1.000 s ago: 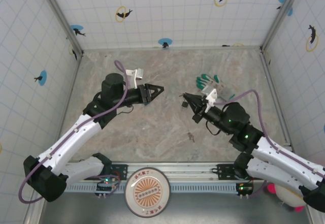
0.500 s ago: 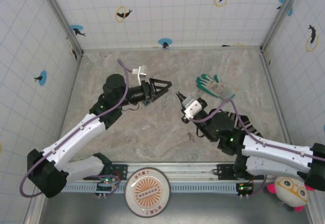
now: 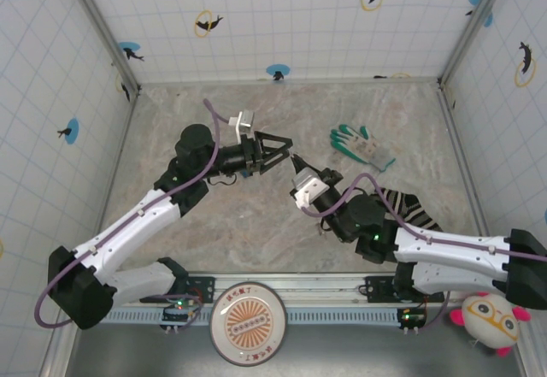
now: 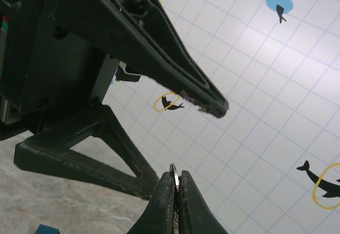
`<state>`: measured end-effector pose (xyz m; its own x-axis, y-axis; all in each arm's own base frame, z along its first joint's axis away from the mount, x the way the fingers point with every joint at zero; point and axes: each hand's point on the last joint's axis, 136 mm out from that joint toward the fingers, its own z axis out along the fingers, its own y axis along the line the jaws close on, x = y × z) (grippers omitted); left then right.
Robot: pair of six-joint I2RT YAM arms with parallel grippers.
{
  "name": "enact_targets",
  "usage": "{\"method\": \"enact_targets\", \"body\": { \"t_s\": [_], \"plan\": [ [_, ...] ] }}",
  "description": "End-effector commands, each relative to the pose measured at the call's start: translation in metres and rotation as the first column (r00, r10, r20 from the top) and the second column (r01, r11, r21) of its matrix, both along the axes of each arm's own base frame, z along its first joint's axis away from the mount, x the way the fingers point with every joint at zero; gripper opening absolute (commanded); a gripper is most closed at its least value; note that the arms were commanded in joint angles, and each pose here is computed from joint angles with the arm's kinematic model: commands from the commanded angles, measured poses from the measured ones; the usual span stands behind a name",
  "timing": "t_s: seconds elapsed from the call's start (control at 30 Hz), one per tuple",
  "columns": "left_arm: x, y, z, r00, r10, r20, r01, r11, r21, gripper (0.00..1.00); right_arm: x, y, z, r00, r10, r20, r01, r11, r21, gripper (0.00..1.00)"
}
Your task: Unlock with the key
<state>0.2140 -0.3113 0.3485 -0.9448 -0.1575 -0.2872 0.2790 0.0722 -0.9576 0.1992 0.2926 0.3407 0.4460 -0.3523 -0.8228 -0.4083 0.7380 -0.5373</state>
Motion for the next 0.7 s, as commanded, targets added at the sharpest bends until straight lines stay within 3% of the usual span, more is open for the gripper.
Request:
{"method": "enact_targets", "body": {
  "t_s": [0.0, 0.23, 0.67],
  "plan": [
    [-0.002, -0.004, 0.001, 1.0, -0.029, 0.002, 0.029, 1.0, -0.01, 0.7, 0.0, -0.01, 0.033, 0.998, -0.046, 0.051, 0.041, 0.994, 0.102, 0.0],
    [-0.002, -0.006, 0.005, 0.999, -0.039, 0.009, 0.039, 0.999, -0.02, 0.65, -0.005, 0.001, 0.031, 0.998, 0.003, 0.061, -0.007, 0.998, 0.07, 0.0],
    [-0.003, -0.008, 0.009, 0.998, -0.058, 0.01, 0.058, 0.998, -0.039, 0.32, -0.009, 0.012, 0.014, 0.996, 0.023, 0.09, -0.02, 0.999, -0.028, 0.0]
  ]
}}
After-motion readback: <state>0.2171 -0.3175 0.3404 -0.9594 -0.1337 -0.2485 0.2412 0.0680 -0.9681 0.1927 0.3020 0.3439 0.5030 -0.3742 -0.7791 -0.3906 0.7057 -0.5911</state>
